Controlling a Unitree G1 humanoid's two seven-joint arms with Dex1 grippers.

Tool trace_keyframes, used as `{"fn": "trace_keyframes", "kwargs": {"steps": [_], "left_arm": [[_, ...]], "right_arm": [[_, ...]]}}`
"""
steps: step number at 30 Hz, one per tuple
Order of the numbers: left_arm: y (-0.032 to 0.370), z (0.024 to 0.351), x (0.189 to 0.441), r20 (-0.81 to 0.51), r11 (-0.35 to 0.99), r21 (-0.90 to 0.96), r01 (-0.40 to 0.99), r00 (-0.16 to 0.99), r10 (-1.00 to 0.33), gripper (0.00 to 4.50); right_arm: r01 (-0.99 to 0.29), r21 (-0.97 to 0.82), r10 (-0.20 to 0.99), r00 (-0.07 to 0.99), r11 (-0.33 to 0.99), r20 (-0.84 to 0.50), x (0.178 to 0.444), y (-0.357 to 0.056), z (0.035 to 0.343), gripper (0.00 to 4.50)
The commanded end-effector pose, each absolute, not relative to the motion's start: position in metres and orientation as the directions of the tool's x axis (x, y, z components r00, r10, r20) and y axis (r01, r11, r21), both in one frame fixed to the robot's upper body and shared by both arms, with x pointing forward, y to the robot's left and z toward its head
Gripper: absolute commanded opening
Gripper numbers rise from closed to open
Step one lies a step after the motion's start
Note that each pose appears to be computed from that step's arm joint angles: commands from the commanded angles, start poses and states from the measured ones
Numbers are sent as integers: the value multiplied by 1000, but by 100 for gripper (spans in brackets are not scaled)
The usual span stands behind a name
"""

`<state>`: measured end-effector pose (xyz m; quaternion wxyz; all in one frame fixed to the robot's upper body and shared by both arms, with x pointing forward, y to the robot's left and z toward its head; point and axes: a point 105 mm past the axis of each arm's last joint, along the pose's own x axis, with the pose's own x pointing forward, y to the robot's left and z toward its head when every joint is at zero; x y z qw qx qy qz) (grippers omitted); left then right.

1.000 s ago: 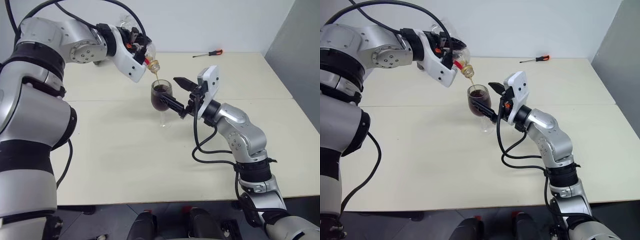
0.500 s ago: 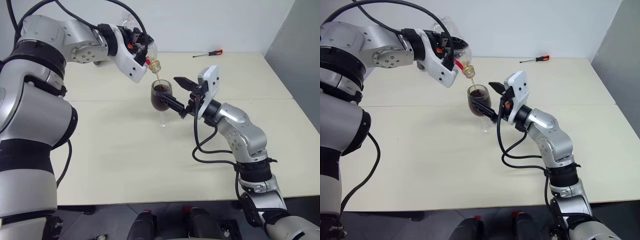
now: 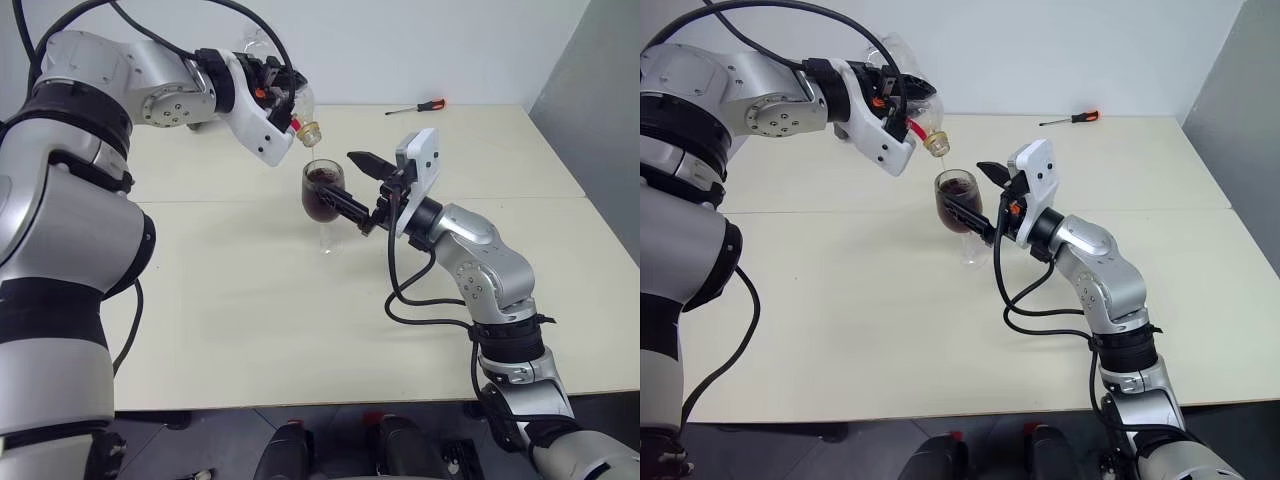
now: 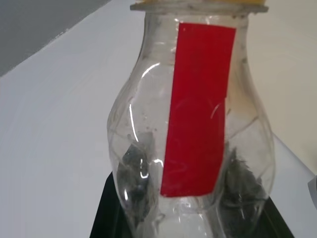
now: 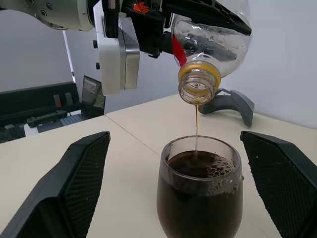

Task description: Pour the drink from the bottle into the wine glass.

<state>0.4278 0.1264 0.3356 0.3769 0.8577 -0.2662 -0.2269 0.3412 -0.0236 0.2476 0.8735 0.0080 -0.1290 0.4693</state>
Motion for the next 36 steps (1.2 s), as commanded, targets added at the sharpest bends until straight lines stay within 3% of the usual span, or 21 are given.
{"fn": "trace_keyframes", "kwargs": {"steps": [1, 36], "left_arm": [[120, 360, 423, -134, -563, 751, -345, 755, -642, 106], [115, 369, 421, -106, -569, 720, -398, 747, -657, 106]], "right_arm": [[-818, -145, 816, 505, 556, 281, 338, -24, 264, 450], [-820, -148, 819, 503, 553, 277, 337, -23, 263, 450]]}}
